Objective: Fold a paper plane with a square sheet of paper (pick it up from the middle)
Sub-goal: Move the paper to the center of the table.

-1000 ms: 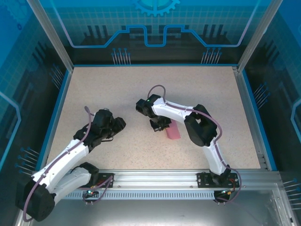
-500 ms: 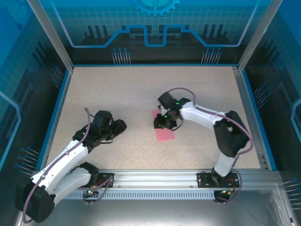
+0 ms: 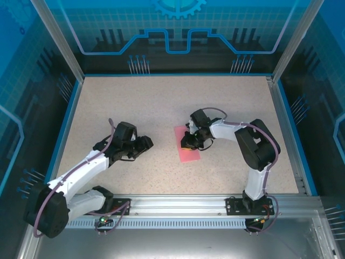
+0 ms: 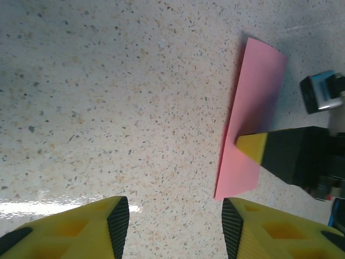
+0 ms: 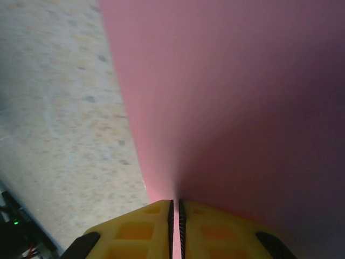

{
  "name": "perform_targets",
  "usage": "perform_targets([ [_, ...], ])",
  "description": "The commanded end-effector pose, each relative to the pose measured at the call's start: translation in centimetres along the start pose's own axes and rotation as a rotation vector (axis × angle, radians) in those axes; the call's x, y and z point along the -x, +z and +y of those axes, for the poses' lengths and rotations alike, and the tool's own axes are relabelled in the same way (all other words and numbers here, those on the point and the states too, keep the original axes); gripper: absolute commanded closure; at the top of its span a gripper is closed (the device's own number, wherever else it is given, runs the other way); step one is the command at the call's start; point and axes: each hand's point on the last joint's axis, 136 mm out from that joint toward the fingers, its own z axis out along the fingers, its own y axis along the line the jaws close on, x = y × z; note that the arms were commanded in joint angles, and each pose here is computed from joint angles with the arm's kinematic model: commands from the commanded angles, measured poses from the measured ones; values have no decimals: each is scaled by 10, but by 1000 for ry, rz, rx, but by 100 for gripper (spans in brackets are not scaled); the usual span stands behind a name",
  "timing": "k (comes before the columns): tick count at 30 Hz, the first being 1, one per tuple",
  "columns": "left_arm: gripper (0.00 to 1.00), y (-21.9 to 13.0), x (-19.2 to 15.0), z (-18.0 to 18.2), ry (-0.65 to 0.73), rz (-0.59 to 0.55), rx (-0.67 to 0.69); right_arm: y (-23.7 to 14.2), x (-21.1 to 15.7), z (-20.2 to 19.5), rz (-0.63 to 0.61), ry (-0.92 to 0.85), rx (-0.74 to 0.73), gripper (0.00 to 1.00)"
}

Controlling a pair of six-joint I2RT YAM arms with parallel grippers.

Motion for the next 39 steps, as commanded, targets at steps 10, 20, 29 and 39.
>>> perform_targets([
  [10,56,17,1,-42,91,65,-47,-4,-5,27,-150,94,-5,80],
  [20,73,65,0,-93,169,139,-60,-92,12,-5,-280,26,35,64],
  [29,80,118,3,-110,167,207,-29,-88,0,-33,-206,83,100,61],
  [39,83,145,0,-87,174,252,67,-61,7,-21,-151,55,81,64],
])
